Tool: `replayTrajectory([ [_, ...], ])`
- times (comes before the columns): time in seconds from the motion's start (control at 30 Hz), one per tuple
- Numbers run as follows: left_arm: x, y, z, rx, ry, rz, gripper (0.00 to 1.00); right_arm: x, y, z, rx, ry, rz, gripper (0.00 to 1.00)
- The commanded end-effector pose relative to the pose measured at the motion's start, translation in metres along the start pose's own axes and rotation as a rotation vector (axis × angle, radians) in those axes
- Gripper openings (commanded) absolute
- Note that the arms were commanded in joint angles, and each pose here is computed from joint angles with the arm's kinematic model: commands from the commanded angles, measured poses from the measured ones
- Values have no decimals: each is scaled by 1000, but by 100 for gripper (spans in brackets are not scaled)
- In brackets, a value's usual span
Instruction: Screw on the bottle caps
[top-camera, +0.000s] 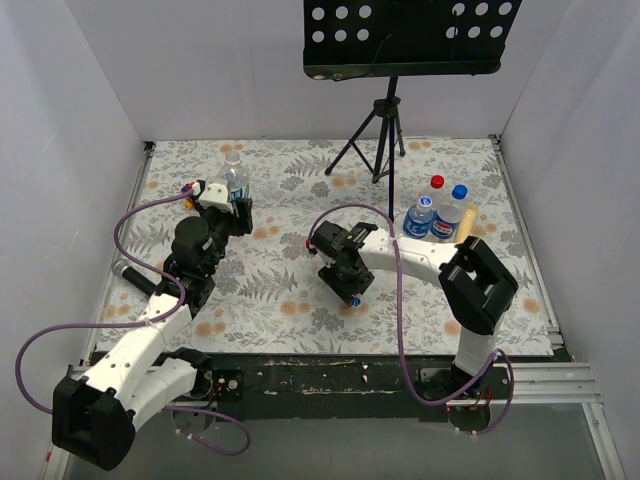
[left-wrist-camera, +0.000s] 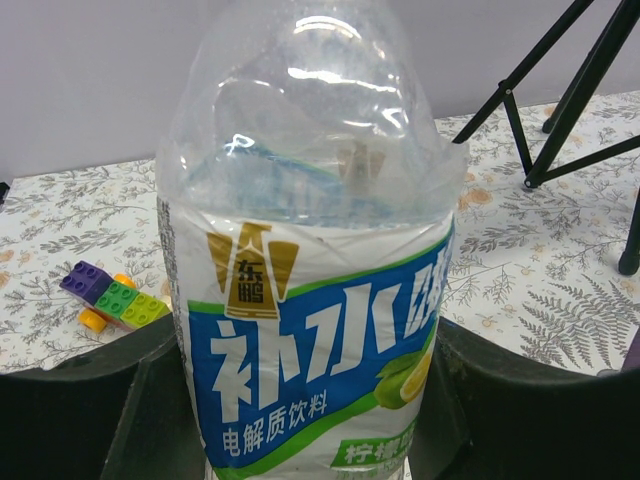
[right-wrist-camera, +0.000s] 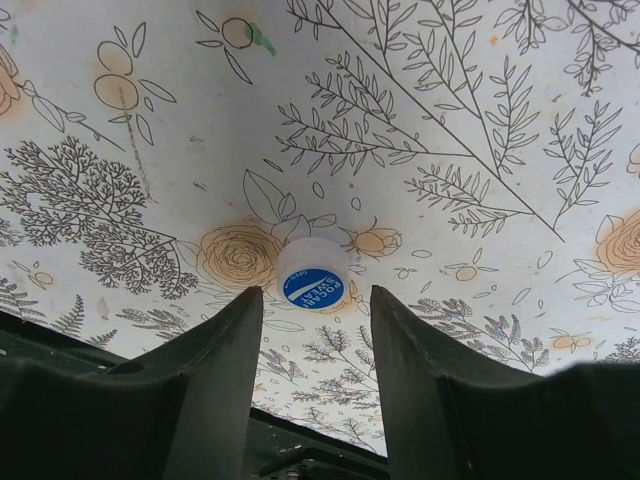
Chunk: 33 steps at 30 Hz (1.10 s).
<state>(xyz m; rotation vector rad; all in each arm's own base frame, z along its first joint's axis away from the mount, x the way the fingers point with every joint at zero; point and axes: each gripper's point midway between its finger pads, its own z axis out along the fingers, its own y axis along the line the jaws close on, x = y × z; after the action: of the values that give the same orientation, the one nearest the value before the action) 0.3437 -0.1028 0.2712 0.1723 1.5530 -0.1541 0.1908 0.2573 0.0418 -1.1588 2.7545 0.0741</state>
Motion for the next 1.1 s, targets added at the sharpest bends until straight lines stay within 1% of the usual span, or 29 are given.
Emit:
replayTrajectory([
  [0.0,-28,-2,-4,10,-65,7,53,-8,5,-6,-13,3,-18,53],
  [0.27,-28,-3,-4,13,-66,8,53,-6,6,1,-15,26,-22,50],
  [0.43,-28,-4,-4,17,-66,10,52,-6,6,2,-13,32,-24,45],
  [0.7,-27,-6,-4,28,-64,17,52,-2,6,7,-15,51,-32,42],
  [1.07,-28,-8,-5,35,-65,18,52,0,5,8,-14,60,-32,45],
])
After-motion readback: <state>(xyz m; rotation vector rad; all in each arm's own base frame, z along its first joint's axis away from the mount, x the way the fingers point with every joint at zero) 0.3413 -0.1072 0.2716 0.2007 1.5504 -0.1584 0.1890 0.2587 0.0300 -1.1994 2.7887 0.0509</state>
